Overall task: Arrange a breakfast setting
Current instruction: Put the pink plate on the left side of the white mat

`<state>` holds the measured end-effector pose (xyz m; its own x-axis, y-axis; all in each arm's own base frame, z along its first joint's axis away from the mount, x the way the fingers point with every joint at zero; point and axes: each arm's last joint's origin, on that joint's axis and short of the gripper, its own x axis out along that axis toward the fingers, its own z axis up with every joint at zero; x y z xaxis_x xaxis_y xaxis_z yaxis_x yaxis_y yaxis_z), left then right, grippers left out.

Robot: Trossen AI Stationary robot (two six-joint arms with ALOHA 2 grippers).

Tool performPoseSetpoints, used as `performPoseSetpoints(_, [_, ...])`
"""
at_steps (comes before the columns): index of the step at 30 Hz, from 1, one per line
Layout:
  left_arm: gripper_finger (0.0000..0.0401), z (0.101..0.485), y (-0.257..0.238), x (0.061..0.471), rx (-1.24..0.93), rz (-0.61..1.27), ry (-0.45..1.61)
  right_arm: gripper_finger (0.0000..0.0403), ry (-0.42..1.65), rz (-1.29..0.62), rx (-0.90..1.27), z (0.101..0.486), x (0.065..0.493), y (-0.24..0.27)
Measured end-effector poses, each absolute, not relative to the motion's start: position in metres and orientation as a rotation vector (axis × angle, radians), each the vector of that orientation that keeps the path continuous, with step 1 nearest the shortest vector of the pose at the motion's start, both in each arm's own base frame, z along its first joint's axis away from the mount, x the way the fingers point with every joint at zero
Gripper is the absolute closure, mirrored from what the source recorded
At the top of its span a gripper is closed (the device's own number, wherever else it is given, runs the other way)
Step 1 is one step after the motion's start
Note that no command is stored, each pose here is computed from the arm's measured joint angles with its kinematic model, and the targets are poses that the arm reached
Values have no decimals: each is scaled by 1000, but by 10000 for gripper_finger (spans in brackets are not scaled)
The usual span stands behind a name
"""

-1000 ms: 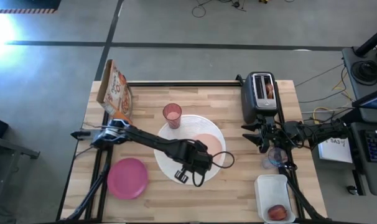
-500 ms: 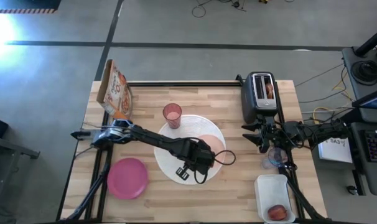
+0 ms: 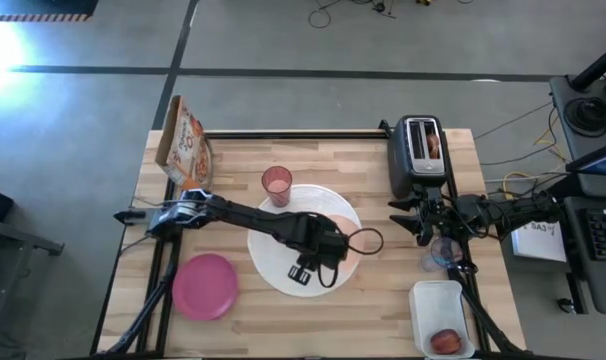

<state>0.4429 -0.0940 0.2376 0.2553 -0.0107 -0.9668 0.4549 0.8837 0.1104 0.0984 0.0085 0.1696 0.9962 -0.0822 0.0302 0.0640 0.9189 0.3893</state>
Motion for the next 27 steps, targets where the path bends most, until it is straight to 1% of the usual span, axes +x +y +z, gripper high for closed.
performPoseSetpoints(4, [274, 245, -93, 434, 352, -287, 1369, 170, -46, -75, 399, 170, 98, 8])
performPoseSetpoints(10, [274, 253, -105, 406, 235, -174, 1523, 170, -46, -76, 399, 170, 98, 8])
performPoseSetpoints(15, [274, 255, -121, 371, 150, -16, 1530, 170, -46, -75, 399, 170, 98, 8])
performPoseSetpoints(19, [274, 252, -130, 338, -57, 153, 1484, 170, -46, -75, 399, 170, 98, 8])
performPoseSetpoints(23, [274, 242, -130, 304, -331, 312, 1506, 170, -46, -75, 399, 170, 98, 8])
performPoseSetpoints(27, [274, 235, -126, 275, -524, 392, 1504, 170, -46, -75, 399, 170, 98, 8])
